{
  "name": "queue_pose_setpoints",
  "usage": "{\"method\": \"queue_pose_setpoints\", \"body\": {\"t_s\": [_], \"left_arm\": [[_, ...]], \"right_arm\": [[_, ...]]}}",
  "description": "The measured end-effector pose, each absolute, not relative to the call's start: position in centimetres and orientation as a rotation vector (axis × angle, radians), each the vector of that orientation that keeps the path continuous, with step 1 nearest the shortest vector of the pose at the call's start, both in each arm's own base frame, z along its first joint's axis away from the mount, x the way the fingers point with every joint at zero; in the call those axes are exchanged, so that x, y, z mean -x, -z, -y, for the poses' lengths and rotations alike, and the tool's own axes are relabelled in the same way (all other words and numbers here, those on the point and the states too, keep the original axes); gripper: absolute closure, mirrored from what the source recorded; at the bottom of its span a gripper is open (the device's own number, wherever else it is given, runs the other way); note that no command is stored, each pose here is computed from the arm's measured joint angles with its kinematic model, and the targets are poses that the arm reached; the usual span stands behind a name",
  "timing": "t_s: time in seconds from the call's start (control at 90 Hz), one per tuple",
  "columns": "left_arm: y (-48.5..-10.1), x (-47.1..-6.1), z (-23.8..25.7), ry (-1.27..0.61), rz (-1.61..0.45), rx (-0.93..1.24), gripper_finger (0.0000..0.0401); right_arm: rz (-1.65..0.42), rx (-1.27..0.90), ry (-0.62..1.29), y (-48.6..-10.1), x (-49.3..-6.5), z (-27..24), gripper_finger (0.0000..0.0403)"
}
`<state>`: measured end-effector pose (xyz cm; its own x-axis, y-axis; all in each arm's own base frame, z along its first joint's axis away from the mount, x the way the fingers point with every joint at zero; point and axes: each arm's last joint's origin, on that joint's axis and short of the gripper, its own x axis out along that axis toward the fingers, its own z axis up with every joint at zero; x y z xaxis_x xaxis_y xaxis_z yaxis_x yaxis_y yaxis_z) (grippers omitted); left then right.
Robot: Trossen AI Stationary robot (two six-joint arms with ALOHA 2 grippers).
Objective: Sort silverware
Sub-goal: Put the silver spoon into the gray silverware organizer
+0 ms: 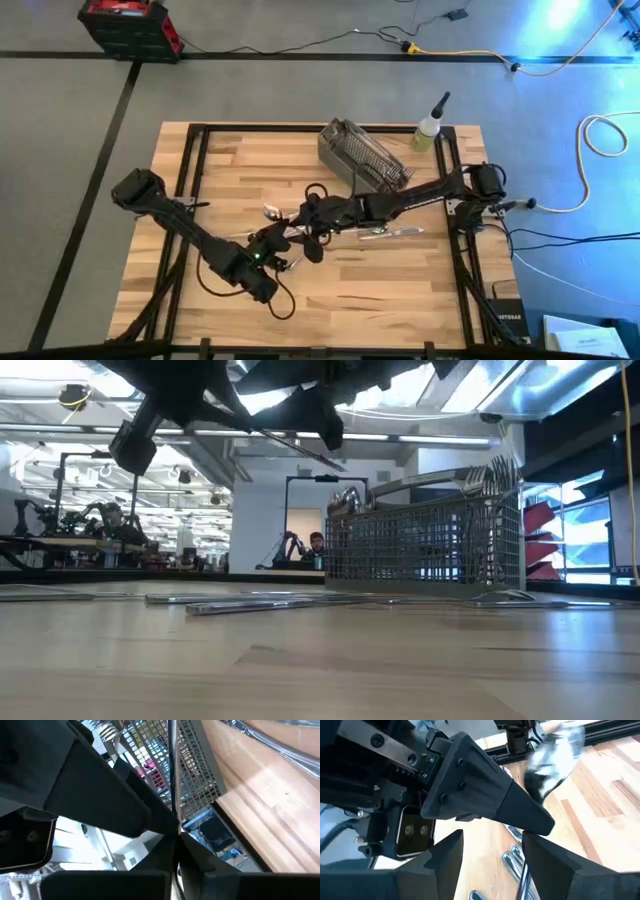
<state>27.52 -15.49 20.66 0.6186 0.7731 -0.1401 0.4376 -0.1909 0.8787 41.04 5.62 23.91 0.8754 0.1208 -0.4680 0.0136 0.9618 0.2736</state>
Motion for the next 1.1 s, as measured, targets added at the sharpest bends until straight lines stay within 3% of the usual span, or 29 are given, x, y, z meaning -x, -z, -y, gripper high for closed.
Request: {"method": "queue_pose_setpoints", "body": {"t_s": [0.489, 0.733, 0.933, 1.1], "left_arm": [[-20.7, -27.5, 15.5, -0.428, -0.971, -1.815, 0.0400], [-20.7, -27.5, 15.4, -0.425, -0.975, -1.820, 0.0400], [-20.7, -27.5, 15.4, -0.414, -0.979, -1.826, 0.0400], [-20.7, -27.5, 15.4, -0.411, -0.979, -1.824, 0.0401]], "right_arm": [[-0.558, -0.290, -0.142, -24.7, -41.2, -5.9, 0.0213], [-0.534, -0.300, -0.363, -25.7, -40.9, -6.5, 0.0213], [-0.517, -0.157, -0.344, -26.0, -40.6, -6.5, 0.0213], [-0.514, 0.116, -0.155, -26.1, -40.1, -7.7, 0.0213]]}}
